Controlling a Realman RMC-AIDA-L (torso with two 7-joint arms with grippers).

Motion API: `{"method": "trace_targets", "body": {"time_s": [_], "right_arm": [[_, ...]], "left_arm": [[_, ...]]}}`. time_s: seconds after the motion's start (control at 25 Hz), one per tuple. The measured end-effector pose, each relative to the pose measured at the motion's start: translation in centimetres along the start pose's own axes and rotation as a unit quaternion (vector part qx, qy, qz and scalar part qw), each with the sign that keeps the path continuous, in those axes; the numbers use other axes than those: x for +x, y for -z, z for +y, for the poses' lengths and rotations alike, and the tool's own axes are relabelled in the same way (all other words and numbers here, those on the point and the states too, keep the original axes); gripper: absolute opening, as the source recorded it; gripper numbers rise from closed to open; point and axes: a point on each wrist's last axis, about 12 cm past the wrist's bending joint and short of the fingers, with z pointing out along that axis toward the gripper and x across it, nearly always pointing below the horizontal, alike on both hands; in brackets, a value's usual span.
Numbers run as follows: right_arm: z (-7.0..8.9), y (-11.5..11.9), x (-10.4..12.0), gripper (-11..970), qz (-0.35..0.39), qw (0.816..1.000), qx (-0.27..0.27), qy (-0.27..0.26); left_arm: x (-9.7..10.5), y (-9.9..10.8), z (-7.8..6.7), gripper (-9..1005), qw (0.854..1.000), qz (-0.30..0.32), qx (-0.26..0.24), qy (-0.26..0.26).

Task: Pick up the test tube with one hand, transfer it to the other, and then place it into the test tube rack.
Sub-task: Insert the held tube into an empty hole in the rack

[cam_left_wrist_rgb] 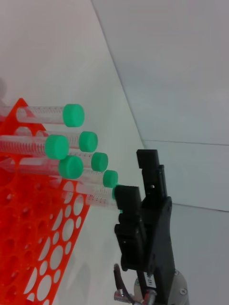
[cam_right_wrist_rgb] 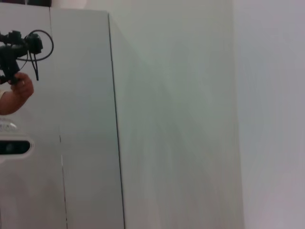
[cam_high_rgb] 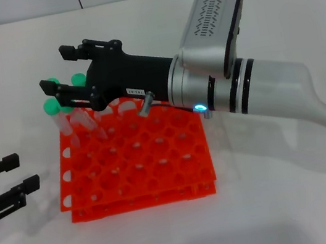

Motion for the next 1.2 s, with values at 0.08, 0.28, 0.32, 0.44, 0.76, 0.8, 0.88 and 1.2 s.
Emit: {"method": "trace_targets", "body": {"time_s": [0.08, 0.28, 0.32, 0.44, 0.76, 0.8, 0.88, 1.2], "right_arm": [[0.0, 0.0, -0.2, 624, -0.006, 1.0, -0.001, -0.001], [-0.3, 0.1, -0.7, 675, -0.026, 1.0, 0.002, -0.003], [-0.3, 0.1, -0.7, 674, -0.026, 1.0, 0.002, -0.003], [-0.8, 0.6, -1.1, 672, -0.038, 0.999, 0.006, -0.001], [-3.5, 5.2, -1.4, 667, -0.041, 0.999, 0.022, 0.009], [-3.6, 5.7, -1.4, 667, -0.036, 0.999, 0.019, 0.016], [-3.9, 7.1, -1.5, 667, -0.027, 0.999, 0.018, 0.029], [-4.9, 11.3, -1.5, 666, 0.032, 0.998, -0.001, 0.061]], "left_arm": [[0.1, 0.1, -0.1, 560, 1.0, 0.0, -0.001, 0.002], [0.2, 0.3, -0.1, 560, 1.0, -0.002, -0.005, 0.004], [0.2, 0.3, -0.1, 560, 1.0, -0.002, -0.005, 0.005], [0.5, 0.8, -0.1, 560, 1.0, -0.006, -0.014, 0.004], [0.4, 1.7, 0.1, 560, 0.999, -0.025, -0.034, -0.005], [0.4, 1.8, 0.1, 560, 0.999, -0.026, -0.035, -0.005], [0.4, 1.9, 0.1, 560, 0.999, -0.028, -0.036, -0.005], [0.0, 1.9, 0.2, 560, 0.999, -0.033, -0.034, -0.01]]}}
